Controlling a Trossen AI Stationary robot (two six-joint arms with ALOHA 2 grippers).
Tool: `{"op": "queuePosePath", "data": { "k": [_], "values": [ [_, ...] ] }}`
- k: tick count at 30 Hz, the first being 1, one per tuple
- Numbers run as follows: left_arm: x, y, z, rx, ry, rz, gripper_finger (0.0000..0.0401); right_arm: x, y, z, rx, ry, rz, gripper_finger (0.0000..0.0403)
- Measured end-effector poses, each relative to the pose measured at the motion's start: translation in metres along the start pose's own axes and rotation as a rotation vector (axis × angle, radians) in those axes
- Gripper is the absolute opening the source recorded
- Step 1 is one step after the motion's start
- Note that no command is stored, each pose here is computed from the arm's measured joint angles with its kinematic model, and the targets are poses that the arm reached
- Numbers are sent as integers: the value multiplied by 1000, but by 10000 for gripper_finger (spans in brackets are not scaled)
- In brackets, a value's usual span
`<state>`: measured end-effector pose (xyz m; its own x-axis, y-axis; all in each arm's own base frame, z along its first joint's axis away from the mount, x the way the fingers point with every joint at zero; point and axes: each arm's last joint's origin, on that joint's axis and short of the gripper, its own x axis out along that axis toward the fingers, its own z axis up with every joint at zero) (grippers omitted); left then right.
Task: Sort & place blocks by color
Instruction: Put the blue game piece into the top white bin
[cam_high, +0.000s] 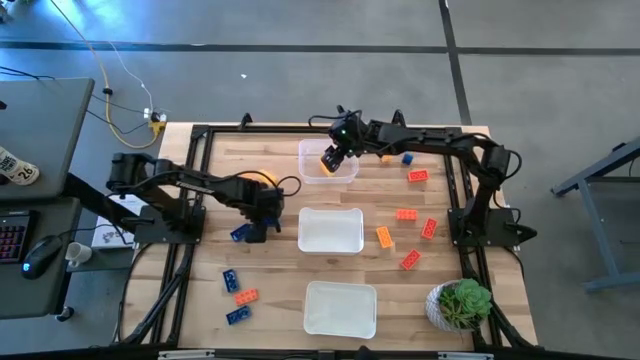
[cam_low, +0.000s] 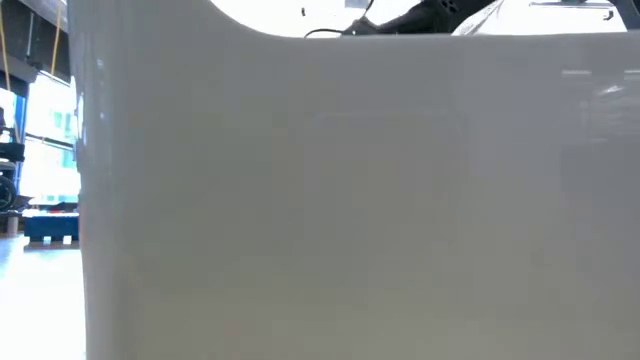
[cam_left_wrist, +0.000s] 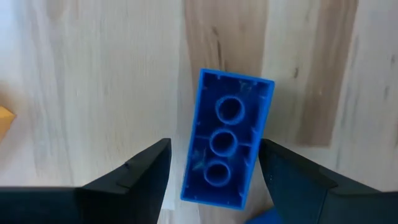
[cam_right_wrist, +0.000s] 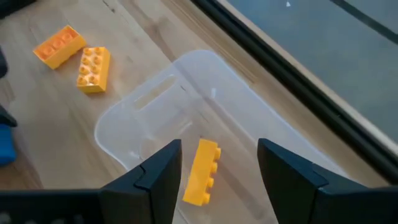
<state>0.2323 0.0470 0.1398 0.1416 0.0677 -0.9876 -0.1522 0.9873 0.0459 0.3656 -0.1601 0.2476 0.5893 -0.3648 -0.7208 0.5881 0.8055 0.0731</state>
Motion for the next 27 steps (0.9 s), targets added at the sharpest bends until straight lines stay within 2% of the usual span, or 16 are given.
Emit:
{"op": "queuePosePath", "data": {
  "k": [4, 10, 18, 27],
  "values": [
    [4, 0, 0, 8, 20, 1, 194, -11, 1, 12, -15, 13, -18, 196],
    [7, 0, 1, 9, 33, -7, 108, -30, 2, 28, -19, 42, -46, 196],
    [-1, 0, 0, 5, -9, -10, 104, -56, 10, 35, 6, 157, -51, 196],
    [-21, 0, 9, -38, -104, -62, 104, -75, 35, 28, 17, 253, -53, 196]
  ]
}}
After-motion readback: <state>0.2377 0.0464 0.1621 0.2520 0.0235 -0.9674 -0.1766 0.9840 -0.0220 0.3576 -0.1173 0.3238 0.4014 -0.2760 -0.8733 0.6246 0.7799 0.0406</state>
